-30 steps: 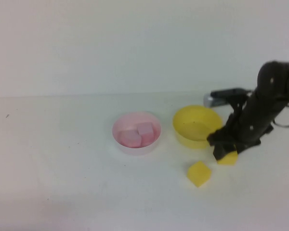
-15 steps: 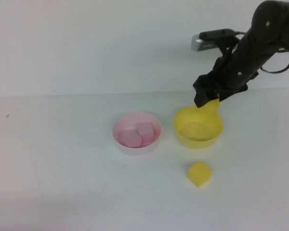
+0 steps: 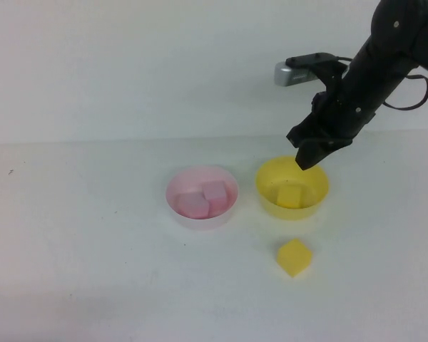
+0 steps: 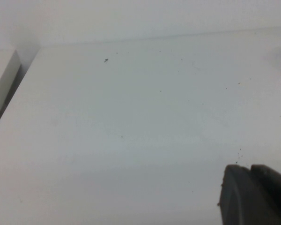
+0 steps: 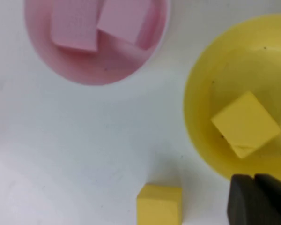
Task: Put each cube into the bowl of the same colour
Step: Pick up all the yellow cubes and place them in the yellow bowl
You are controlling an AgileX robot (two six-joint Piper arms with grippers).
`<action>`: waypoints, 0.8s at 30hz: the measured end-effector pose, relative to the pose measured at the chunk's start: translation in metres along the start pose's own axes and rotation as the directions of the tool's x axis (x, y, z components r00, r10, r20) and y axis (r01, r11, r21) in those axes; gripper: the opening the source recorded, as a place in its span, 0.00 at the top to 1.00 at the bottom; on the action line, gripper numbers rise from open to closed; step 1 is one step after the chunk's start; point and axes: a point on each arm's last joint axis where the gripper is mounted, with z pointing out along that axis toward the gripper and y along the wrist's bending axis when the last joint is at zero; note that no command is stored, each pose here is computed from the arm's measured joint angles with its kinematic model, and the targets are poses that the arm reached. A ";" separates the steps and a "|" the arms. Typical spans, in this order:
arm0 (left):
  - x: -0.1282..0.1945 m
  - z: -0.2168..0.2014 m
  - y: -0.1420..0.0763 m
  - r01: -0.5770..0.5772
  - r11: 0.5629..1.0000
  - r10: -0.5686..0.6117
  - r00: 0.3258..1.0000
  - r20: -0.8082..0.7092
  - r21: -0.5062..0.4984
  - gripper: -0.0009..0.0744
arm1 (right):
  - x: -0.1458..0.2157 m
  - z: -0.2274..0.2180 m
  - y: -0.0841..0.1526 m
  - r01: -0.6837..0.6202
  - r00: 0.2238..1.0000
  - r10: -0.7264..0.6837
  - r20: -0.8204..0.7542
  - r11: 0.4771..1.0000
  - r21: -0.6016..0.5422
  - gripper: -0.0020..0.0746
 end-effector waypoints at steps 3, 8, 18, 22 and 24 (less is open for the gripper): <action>0.000 0.000 0.000 0.000 1.000 0.000 1.000 0.000 0.000 0.99 | 0.002 -0.010 0.011 0.050 0.999 -0.050 0.010 0.999 -0.004 0.95; 0.000 0.000 0.000 0.000 1.000 0.000 1.000 0.000 0.000 0.99 | 0.020 -0.026 0.034 0.129 0.991 -0.128 -0.038 0.991 0.031 0.96; 0.000 0.000 0.000 0.000 1.000 0.000 1.000 0.000 0.000 0.99 | 0.072 0.019 0.063 0.178 0.970 -0.173 -0.171 0.984 0.014 0.97; 0.000 0.000 0.000 0.000 1.000 0.000 1.000 0.000 0.000 0.99 | 0.076 0.037 0.067 0.195 0.970 -0.188 -0.152 0.980 0.031 0.95; 0.000 0.000 0.000 0.000 1.000 0.000 1.000 0.000 0.000 0.99 | 0.075 0.042 0.067 0.199 0.972 -0.192 -0.133 0.979 0.041 0.88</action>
